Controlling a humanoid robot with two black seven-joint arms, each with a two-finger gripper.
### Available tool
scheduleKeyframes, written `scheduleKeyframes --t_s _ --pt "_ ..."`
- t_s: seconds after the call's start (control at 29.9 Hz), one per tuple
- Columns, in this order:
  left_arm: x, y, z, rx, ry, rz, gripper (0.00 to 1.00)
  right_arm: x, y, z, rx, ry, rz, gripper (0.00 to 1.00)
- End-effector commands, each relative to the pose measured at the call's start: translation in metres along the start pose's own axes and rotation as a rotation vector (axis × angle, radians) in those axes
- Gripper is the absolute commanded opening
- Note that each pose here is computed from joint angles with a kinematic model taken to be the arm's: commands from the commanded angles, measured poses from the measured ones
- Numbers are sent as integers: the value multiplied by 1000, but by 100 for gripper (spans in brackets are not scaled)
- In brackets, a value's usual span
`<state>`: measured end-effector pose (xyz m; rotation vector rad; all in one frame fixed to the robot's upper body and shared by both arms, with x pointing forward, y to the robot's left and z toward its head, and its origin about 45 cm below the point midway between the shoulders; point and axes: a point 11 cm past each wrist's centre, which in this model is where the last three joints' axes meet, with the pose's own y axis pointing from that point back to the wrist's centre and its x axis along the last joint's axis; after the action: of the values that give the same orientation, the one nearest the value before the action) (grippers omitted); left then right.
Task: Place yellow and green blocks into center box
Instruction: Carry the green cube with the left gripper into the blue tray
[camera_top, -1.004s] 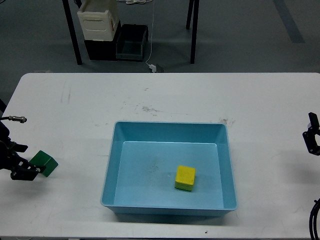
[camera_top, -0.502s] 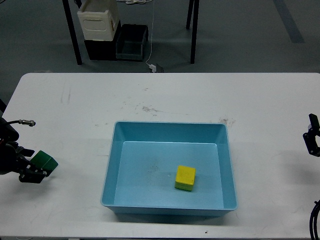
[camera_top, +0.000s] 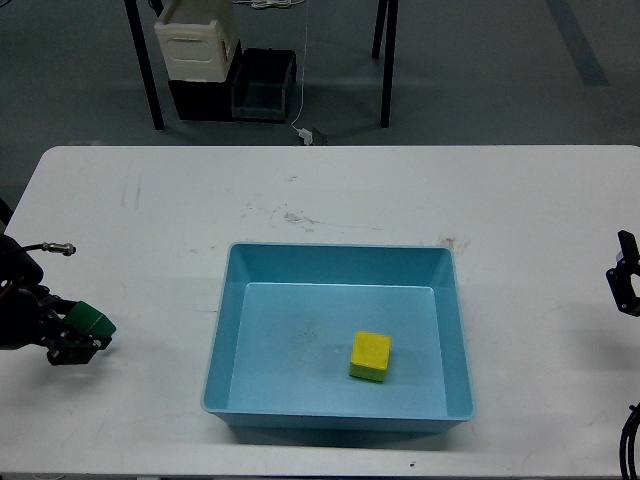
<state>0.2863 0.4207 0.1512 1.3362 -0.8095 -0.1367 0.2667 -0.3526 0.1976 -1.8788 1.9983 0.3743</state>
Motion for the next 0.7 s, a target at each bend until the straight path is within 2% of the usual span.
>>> scheduleKeyframes --t_s 0.0,0.1,0.2,0.44,0.5,0.67 --pt "-2 -3 -1 2 3 -5 47 1 1 1 -2 0 2 99" --pt "0 -2 -1 1 5 1 38 0 1 0 -1 0 1 99" --pt "10 1 -4 7 3 26 37 0 1 0 -1 0 1 99" --pt "79 33 -13 -5 56 226 34 1 1 1 -3 2 2 99" --pt "99 48 -19 16 36 271 31 1 1 0 -3 3 1 99" --pt "145 66 4 -66 13 388 30 2 1 -1 2 5 7 99"
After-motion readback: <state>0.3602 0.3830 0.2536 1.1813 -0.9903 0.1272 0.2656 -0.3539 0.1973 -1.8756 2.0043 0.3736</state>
